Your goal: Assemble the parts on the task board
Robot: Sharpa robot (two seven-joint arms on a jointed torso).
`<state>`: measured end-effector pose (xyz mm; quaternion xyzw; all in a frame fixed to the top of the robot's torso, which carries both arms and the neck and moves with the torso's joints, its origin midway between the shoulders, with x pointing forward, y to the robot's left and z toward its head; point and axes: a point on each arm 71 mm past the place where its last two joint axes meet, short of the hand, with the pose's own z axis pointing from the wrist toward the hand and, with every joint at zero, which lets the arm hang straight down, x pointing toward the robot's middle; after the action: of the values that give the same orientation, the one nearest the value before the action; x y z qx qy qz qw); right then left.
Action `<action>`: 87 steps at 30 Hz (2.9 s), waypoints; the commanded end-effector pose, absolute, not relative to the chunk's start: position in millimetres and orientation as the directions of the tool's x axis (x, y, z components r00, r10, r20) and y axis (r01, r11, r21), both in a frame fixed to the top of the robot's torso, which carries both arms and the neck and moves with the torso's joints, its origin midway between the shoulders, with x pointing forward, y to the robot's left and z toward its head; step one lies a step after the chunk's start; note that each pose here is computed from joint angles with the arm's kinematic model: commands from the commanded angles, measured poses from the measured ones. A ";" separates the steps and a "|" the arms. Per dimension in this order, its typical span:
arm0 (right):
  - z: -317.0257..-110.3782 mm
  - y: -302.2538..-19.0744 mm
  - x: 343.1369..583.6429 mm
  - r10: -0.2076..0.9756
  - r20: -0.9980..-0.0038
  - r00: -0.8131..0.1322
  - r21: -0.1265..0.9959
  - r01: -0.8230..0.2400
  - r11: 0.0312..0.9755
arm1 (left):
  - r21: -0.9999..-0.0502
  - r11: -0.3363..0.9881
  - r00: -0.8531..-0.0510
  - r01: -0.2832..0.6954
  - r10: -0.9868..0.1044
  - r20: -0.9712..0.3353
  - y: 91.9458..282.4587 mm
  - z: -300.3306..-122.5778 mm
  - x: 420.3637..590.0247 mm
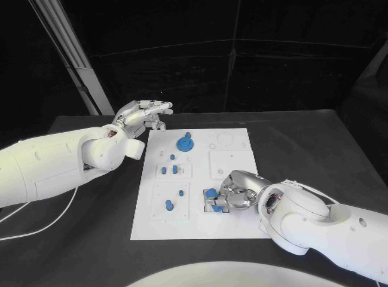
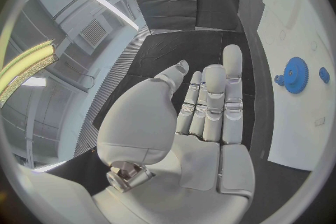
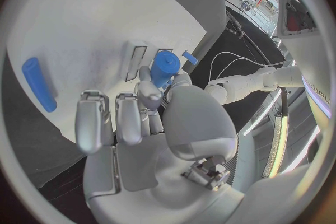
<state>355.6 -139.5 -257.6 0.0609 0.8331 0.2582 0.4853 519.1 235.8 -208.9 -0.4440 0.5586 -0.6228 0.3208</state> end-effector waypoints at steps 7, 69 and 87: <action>-255.6 -137.8 356.7 0.334 -0.800 -0.499 0.469 -0.172 0.866 | -0.981 -0.174 -0.408 -0.090 -0.892 0.196 234.4 -207.2 519.2; -227.5 -224.7 362.6 0.494 -0.783 -0.379 0.577 -0.146 0.803 | -0.982 -0.163 -0.391 -0.091 -0.901 0.186 238.0 -208.4 521.4; -239.2 -246.2 356.4 0.170 -0.854 -0.492 0.263 -0.125 0.957 | -0.983 -0.163 -0.388 -0.088 -0.903 0.185 239.2 -208.5 521.0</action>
<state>358.1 -246.5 -237.2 0.0567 0.8371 0.1860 0.5113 520.9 239.4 -209.7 -0.4469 0.5584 -0.6173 0.3277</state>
